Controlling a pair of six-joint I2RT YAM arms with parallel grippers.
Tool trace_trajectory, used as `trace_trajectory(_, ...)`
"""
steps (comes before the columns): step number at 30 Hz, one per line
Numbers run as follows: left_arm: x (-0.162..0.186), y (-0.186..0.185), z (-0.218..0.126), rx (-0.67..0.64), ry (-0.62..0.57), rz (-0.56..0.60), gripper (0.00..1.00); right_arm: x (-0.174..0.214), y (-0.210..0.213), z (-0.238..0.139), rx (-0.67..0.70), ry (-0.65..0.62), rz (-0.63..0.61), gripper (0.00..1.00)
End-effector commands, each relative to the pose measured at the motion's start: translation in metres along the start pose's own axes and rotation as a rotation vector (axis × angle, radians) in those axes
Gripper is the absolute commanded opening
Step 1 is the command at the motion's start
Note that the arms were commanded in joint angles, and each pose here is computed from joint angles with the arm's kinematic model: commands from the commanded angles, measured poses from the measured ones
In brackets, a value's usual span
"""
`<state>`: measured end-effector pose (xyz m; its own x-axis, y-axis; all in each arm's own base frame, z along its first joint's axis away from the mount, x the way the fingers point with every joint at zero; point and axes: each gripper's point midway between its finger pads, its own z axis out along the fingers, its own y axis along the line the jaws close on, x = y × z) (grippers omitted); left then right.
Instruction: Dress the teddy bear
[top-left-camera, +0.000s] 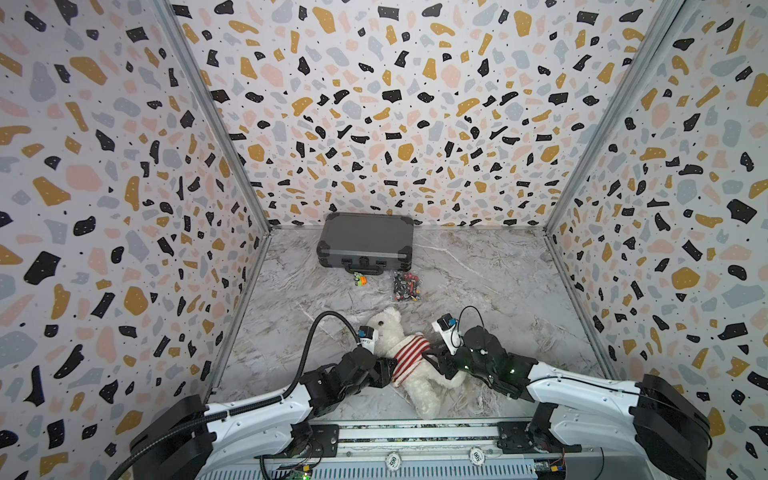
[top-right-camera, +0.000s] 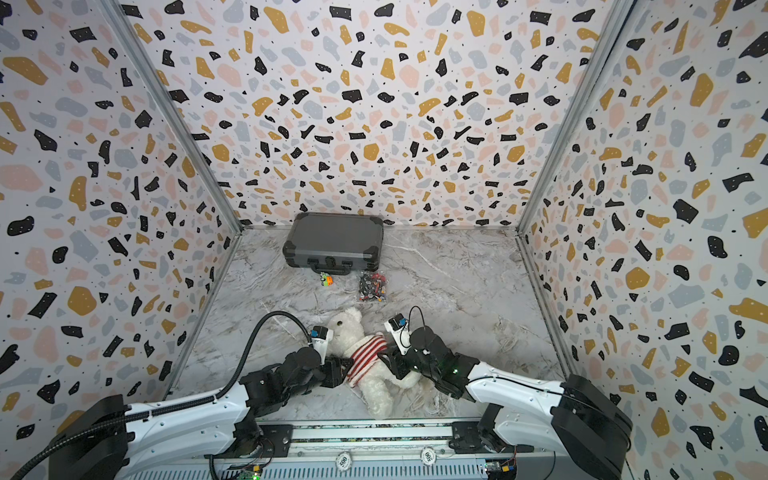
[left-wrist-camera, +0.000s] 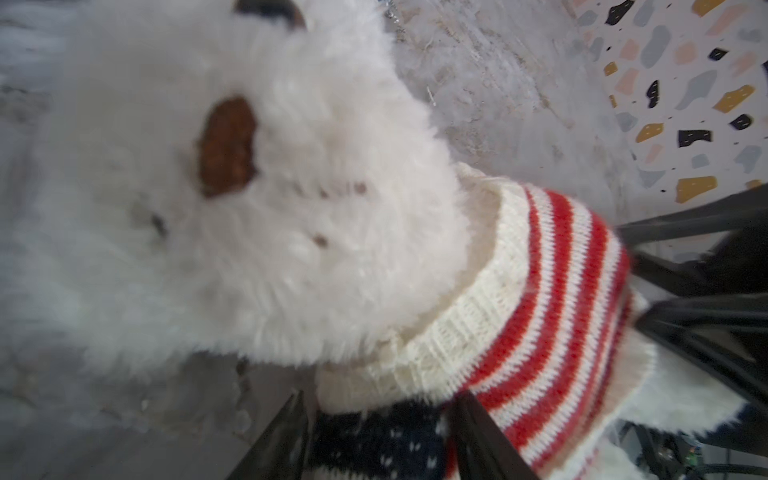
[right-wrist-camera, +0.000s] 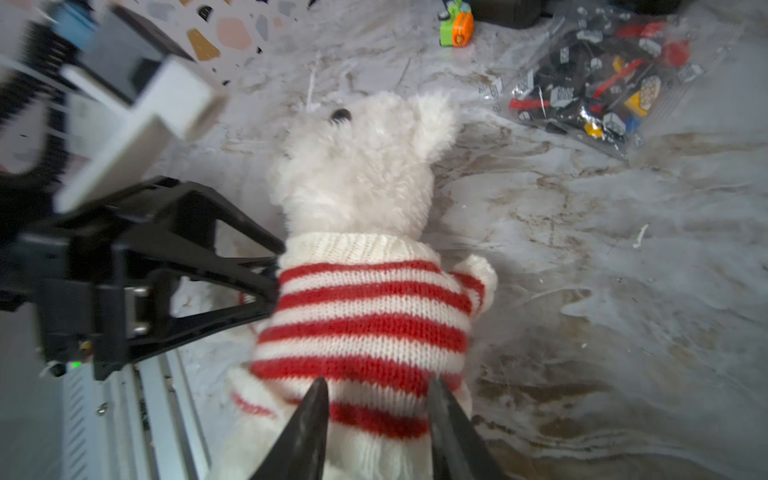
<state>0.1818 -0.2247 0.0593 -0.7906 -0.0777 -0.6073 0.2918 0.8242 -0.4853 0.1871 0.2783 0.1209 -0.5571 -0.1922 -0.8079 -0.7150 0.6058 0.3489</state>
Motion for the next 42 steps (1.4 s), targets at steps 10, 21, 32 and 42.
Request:
trace_trajectory(10,-0.029,0.0,0.022,-0.107,-0.013,0.181,0.56,0.006,-0.058,-0.008,0.129,0.032,0.05,0.41)
trace_trajectory(21,-0.061,-0.01,0.011,-0.146,-0.028,0.258,0.59,0.01,-0.006,0.017,-0.042,0.037,0.051,0.36)
trace_trajectory(32,-0.074,-0.063,-0.021,0.001,-0.094,0.265,0.68,-0.009,0.023,0.004,-0.132,-0.075,0.026,0.36)
trace_trajectory(42,-0.051,-0.075,0.014,0.064,-0.03,0.19,0.6,0.008,-0.033,-0.018,0.042,-0.089,0.102,0.32)
